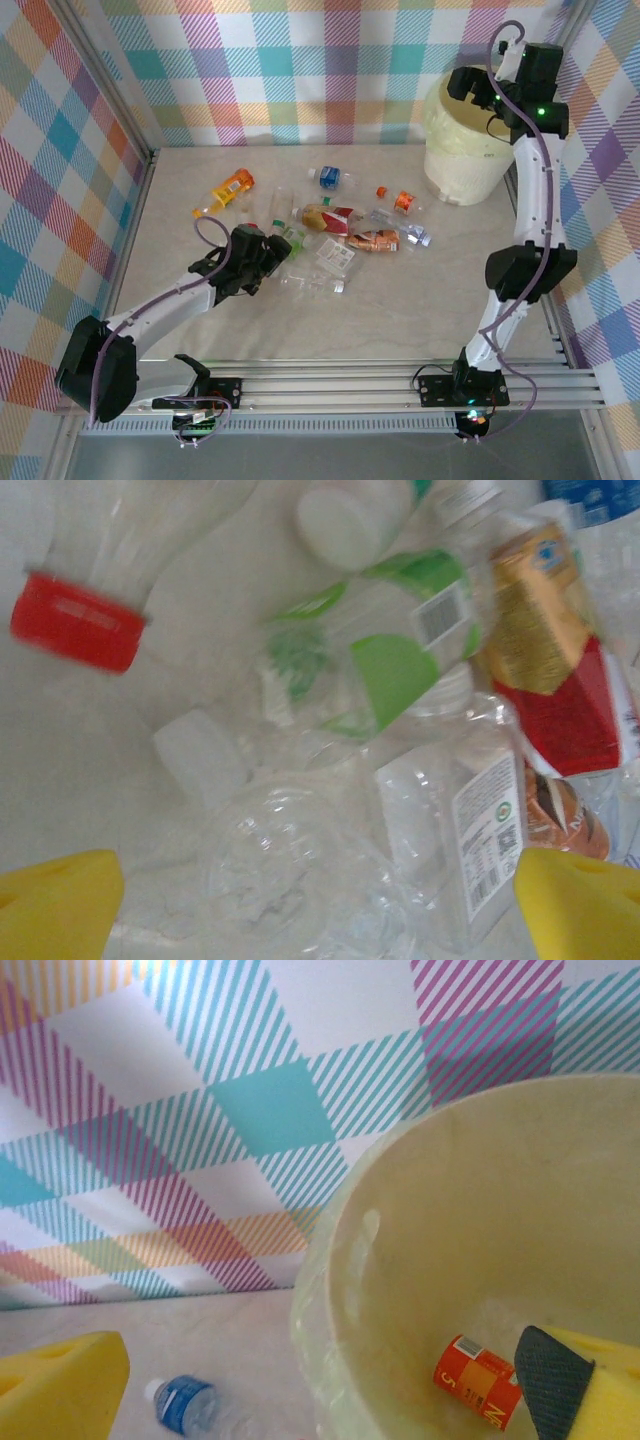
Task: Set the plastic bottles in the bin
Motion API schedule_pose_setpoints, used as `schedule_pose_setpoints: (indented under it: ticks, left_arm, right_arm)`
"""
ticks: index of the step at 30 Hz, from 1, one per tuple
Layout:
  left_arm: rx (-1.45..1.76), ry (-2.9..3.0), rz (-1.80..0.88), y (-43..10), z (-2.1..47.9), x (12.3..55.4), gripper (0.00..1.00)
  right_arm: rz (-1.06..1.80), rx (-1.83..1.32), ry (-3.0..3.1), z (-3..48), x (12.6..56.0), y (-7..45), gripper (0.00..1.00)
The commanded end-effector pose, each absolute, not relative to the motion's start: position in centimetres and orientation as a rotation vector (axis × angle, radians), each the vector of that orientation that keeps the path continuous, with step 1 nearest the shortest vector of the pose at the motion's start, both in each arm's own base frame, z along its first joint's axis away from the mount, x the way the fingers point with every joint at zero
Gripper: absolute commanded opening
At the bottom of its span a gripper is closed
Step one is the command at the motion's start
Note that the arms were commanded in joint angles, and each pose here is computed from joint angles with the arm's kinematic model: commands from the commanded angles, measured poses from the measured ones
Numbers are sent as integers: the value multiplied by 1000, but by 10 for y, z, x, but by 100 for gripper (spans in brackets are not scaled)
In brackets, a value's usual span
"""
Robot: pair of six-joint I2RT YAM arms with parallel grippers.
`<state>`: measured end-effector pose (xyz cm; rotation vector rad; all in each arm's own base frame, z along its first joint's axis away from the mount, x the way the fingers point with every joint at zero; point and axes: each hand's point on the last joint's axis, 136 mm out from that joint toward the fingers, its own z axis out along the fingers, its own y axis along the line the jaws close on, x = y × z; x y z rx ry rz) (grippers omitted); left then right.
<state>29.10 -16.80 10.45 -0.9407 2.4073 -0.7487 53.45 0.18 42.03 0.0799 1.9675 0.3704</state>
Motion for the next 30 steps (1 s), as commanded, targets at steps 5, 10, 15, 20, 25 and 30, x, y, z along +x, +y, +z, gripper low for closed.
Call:
schedule_pose_setpoints:
  ticks: [5, 10, 15, 20, 25, 30]
  left_arm:
    - [-1141, 2362, -951, -191, 90, 284, 100]
    - [-1184, 2362, -1040, -211, 79, 291, 100]
    - [-1241, 2333, -1102, -227, 65, 299, 97]
    - [-1245, 2315, -1068, -232, 60, 301, 89]
    - [-1270, 2321, -1002, -227, 44, 298, 80]
    - [-1264, 2306, -1008, -227, 43, 298, 68]
  right_arm:
    - [512, 2, 1905, 430, 486, 30, 100]
    - [635, 2, 1836, 430, 454, 45, 100]
    - [691, 46, 1823, 418, 434, 49, 100]
    - [720, 54, 1868, 402, 419, 53, 100]
    - [761, 53, 1898, 388, 410, 59, 100]
    - [826, 66, 1902, 379, 406, 64, 100]
